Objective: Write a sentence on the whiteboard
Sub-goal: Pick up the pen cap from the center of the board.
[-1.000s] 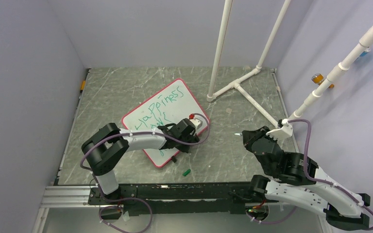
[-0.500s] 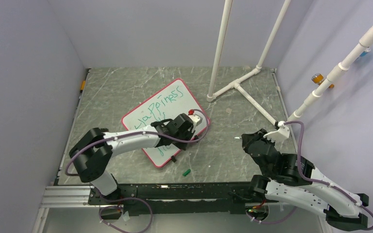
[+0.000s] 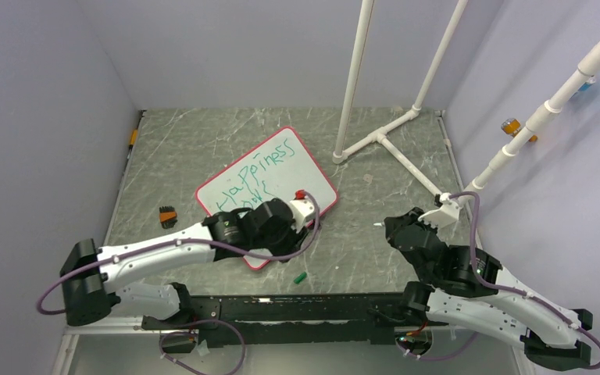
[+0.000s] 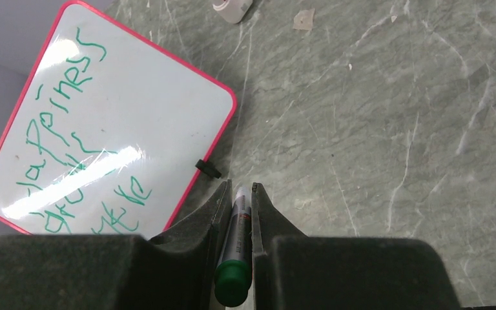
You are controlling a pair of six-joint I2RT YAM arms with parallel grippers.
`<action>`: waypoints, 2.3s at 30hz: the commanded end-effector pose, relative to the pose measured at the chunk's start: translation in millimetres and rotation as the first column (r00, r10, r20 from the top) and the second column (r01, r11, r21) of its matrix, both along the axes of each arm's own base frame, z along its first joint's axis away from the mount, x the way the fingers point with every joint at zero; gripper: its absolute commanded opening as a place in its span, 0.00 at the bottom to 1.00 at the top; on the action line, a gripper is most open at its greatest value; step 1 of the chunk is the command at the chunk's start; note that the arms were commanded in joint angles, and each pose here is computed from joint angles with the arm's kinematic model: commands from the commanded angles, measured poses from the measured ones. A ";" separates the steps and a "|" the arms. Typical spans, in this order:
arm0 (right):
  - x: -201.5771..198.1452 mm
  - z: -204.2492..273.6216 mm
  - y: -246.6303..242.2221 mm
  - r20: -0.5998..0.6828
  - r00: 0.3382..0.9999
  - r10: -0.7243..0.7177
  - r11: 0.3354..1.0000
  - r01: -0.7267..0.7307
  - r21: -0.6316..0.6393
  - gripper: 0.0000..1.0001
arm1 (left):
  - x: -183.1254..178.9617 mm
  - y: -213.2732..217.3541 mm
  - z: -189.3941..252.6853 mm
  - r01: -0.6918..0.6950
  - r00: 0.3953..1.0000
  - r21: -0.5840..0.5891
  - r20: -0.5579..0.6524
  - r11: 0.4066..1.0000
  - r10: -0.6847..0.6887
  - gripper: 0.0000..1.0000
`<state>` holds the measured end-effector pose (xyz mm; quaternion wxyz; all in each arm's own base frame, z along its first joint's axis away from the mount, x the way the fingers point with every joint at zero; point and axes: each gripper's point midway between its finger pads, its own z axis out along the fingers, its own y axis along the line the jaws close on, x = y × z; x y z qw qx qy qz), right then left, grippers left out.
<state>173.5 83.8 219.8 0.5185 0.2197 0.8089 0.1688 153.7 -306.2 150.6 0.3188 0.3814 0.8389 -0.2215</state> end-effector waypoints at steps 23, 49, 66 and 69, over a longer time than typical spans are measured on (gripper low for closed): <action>2.2 0.4 20.9 -0.027 0.999 0.039 0.999 -0.038 0.033 0.00 | -66.7 -21.1 -104.5 0.067 0.996 0.128 -0.074 0.990 -0.057 0.56; -0.4 7.2 26.9 -0.019 0.997 0.081 0.995 -0.080 0.060 0.00 | -70.2 -33.7 -134.8 0.148 0.987 0.188 -0.094 0.971 -0.133 0.00; -9.7 73.0 80.9 0.194 0.914 0.357 0.901 -0.392 0.188 0.00 | -49.8 -33.6 30.2 0.417 0.905 -0.173 0.167 0.893 -0.390 0.00; -10.9 87.6 87.1 0.231 0.894 0.385 0.884 -0.429 0.187 0.00 | -35.7 -26.1 54.3 0.470 0.875 -0.203 0.235 0.859 -0.423 0.00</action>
